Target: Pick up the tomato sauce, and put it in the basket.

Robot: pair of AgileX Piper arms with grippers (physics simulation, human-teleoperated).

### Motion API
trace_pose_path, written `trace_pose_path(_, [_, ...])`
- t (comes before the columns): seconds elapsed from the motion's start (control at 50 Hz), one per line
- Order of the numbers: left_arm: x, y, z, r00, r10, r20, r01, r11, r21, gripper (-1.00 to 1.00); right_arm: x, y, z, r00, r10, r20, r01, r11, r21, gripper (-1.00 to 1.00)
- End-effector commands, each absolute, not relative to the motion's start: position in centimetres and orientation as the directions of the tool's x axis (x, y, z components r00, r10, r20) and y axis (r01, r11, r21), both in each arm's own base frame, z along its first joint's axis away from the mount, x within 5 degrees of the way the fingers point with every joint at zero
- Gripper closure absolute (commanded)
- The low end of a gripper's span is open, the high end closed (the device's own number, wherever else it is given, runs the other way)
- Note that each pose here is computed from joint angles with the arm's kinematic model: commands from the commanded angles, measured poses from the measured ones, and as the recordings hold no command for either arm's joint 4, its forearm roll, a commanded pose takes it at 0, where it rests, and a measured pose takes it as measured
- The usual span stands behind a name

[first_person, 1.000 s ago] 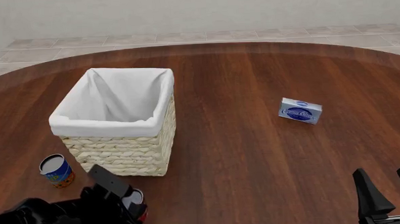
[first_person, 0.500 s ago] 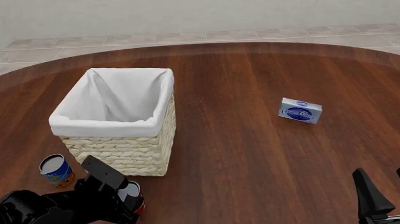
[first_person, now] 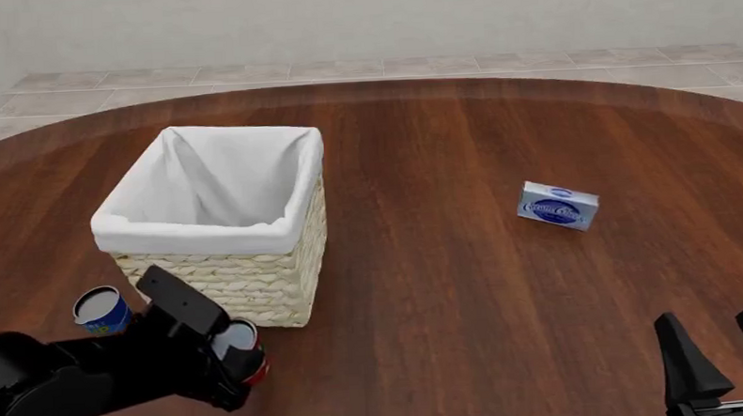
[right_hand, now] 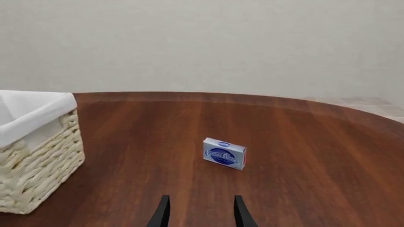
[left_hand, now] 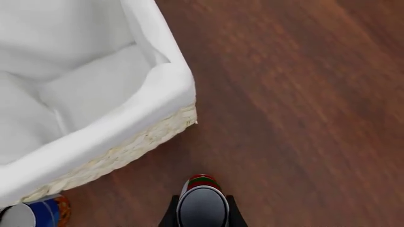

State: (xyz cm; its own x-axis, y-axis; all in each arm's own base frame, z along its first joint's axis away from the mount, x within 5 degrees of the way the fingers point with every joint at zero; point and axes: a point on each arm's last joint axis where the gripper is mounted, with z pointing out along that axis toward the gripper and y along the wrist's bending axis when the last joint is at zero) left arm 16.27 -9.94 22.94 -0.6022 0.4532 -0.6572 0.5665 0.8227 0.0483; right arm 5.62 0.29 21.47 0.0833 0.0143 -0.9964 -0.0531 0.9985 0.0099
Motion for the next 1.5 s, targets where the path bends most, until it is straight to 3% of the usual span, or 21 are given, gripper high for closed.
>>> trace_pose_path(0.02, [15.8, -9.8, 24.8, -0.571, 0.472, -0.672, 0.586, 0.807, 0.068, 1.0, 5.6, 0.3, 21.4, 0.083, 0.014, -0.996, -0.056, 0.998, 0.009, -1.0])
trace_pose_path(0.84, [15.3, -9.0, 33.0, -0.459, 0.467, -0.755, 0.593, 0.794, 0.13, 1.0, 5.6, 0.4, 21.4, 0.082, 0.007, -0.997, -0.065, 0.998, 0.001, -1.0])
trace_pose_path(1.5, [18.7, -7.8, 36.7, -0.371, 0.501, -0.782, 0.532, 0.805, 0.264, 1.0, 5.7, 0.4, 21.4, 0.08, 0.006, -0.997, -0.068, 0.998, 0.001, -1.0])
